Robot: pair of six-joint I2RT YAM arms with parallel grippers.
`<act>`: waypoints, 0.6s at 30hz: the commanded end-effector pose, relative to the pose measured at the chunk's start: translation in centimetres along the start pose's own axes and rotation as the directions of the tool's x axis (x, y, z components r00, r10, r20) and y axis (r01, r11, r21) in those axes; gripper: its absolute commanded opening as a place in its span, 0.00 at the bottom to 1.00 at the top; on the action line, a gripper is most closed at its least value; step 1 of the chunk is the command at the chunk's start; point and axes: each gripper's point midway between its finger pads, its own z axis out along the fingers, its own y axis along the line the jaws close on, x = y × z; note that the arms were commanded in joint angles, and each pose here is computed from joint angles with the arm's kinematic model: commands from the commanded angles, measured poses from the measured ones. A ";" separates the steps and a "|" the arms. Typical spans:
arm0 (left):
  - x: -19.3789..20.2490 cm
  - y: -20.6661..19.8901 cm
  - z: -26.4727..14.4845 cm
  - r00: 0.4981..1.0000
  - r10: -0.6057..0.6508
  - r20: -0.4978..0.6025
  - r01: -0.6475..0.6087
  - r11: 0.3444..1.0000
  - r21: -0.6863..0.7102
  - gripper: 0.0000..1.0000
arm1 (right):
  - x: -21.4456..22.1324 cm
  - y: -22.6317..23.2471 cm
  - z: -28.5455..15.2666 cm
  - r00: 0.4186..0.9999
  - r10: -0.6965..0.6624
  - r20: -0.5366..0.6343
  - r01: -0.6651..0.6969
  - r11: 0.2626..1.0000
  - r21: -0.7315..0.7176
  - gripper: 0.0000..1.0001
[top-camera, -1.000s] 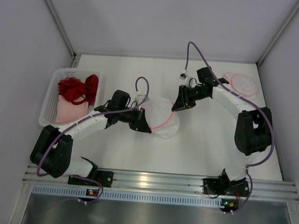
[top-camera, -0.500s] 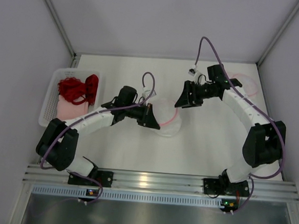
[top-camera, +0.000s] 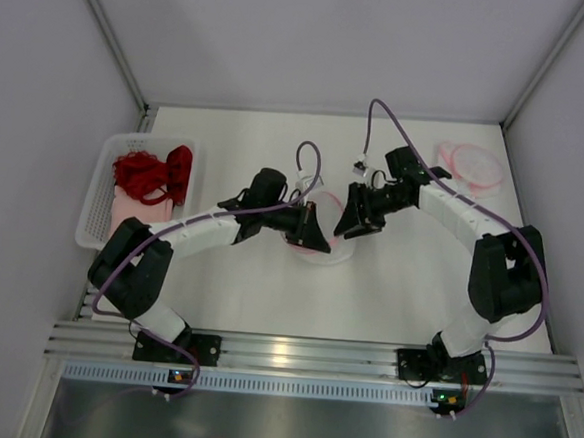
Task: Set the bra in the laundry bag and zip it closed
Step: Zip the zipper on the laundry bag.
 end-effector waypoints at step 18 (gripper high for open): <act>4.9 1.9 -5.3 0.995 0.085 -0.060 -0.090 0.993 -0.081 0.00 | -6.3 -2.2 -1.8 0.992 -0.064 0.112 0.059 0.997 0.045 0.00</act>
